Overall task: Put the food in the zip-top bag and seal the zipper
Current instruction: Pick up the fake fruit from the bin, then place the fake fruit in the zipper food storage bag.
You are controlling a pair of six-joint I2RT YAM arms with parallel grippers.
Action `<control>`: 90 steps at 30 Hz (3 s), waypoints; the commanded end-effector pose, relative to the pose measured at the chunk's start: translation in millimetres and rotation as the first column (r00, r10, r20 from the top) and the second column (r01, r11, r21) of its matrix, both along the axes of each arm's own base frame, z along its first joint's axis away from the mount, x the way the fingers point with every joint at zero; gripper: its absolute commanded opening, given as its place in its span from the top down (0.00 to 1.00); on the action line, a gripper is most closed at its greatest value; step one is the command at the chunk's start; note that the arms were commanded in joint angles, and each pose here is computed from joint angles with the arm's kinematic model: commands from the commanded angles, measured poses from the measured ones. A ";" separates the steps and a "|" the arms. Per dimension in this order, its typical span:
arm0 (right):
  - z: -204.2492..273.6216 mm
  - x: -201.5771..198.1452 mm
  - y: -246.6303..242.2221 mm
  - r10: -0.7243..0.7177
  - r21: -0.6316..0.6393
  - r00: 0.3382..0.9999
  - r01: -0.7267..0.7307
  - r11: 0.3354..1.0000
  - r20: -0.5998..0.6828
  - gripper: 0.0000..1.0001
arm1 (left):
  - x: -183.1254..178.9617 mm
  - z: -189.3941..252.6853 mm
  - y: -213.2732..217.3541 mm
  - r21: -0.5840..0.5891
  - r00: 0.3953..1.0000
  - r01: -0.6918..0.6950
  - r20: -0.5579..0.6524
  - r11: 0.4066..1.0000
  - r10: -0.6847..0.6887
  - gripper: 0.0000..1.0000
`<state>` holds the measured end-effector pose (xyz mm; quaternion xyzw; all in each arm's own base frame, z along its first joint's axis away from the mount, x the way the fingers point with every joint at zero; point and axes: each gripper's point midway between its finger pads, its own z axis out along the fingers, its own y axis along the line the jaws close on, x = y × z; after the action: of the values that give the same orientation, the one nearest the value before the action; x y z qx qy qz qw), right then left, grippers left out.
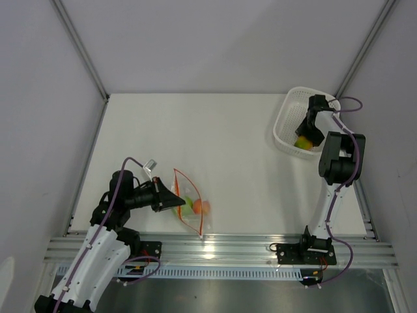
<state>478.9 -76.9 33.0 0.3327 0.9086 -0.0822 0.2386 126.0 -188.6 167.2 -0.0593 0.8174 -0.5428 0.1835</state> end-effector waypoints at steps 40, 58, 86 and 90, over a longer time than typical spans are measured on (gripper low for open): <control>192.0 -340.9 391.0 0.797 -0.127 0.088 -0.971 0.202 0.598 1.00 | 12.4 2.1 -2.9 -0.017 1.000 -0.026 0.003 1.000 0.027 0.99; 237.5 -386.4 492.9 0.743 -0.231 -0.154 -0.973 0.002 0.652 0.98 | 10.9 8.0 -2.6 -0.024 1.000 -0.031 -0.002 0.999 0.031 0.99; 168.0 -302.5 473.5 0.833 -0.129 0.169 -0.953 0.275 0.526 0.92 | 1.5 19.8 -0.2 -0.044 0.999 -0.040 0.031 0.998 0.041 0.99; 165.2 -299.5 479.0 0.833 -0.128 0.171 -0.952 0.277 0.526 0.82 | 2.2 17.5 -0.3 -0.047 0.998 -0.043 0.032 0.998 0.044 0.99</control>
<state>170.9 400.7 193.3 -0.2487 0.8333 0.2768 0.4089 125.9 -187.1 172.4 -0.0800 0.8102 -0.5475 0.1935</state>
